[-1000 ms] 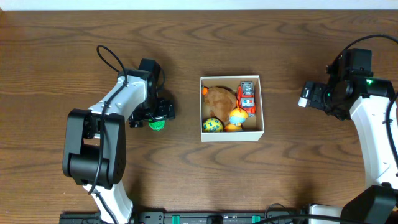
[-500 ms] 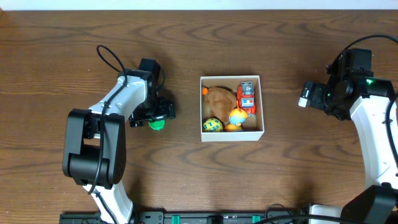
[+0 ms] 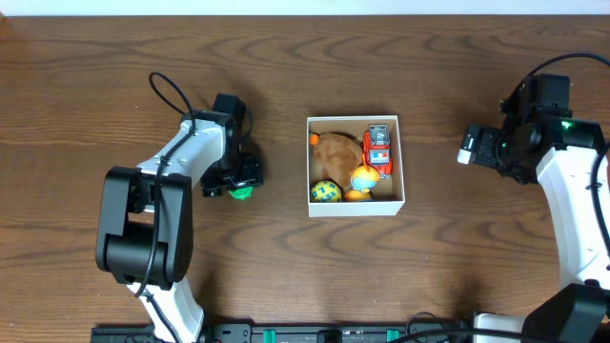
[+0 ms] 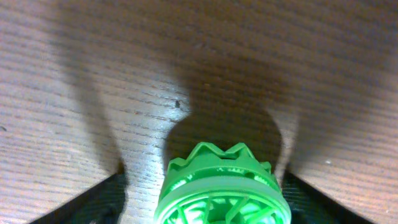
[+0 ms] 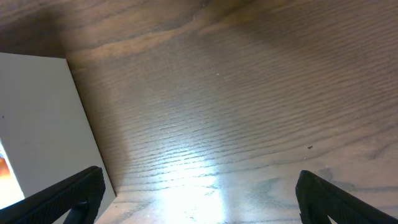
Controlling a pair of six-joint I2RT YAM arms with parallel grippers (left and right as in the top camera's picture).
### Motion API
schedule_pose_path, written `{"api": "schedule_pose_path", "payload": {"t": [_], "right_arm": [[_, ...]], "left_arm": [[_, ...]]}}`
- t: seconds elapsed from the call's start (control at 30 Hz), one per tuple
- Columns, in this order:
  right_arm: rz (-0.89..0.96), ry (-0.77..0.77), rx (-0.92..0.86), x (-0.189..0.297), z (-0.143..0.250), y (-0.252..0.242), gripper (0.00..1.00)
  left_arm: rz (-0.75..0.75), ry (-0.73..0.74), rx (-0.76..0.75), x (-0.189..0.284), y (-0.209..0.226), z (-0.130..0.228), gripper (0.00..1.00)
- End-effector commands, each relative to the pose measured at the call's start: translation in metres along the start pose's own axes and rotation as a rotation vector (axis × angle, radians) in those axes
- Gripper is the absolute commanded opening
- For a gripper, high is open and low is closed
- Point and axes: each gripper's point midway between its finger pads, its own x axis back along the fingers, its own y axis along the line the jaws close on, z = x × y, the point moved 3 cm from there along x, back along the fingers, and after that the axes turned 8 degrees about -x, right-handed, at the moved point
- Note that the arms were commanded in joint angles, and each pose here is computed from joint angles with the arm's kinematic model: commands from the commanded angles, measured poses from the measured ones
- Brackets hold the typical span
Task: Pack container
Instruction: 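Move the left gripper to the green round toy and grasp it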
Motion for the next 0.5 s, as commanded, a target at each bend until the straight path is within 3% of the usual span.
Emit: {"api": "schedule_pose_path", "payload": {"t": [0.0, 0.17, 0.47], "right_arm": [[-0.002, 0.013, -0.005, -0.003, 0.002, -0.001, 0.99], [-0.002, 0.012, -0.005, -0.003, 0.002, -0.001, 0.99], [-0.002, 0.012, -0.005, -0.003, 0.002, -0.001, 0.99]], "left_arm": [[0.0, 0.044, 0.005, -0.011, 0.002, 0.009, 0.66], [0.0, 0.044, 0.006, -0.011, 0.002, 0.009, 0.56], [-0.003, 0.057, 0.006, 0.0, 0.002, 0.009, 0.51]]}}
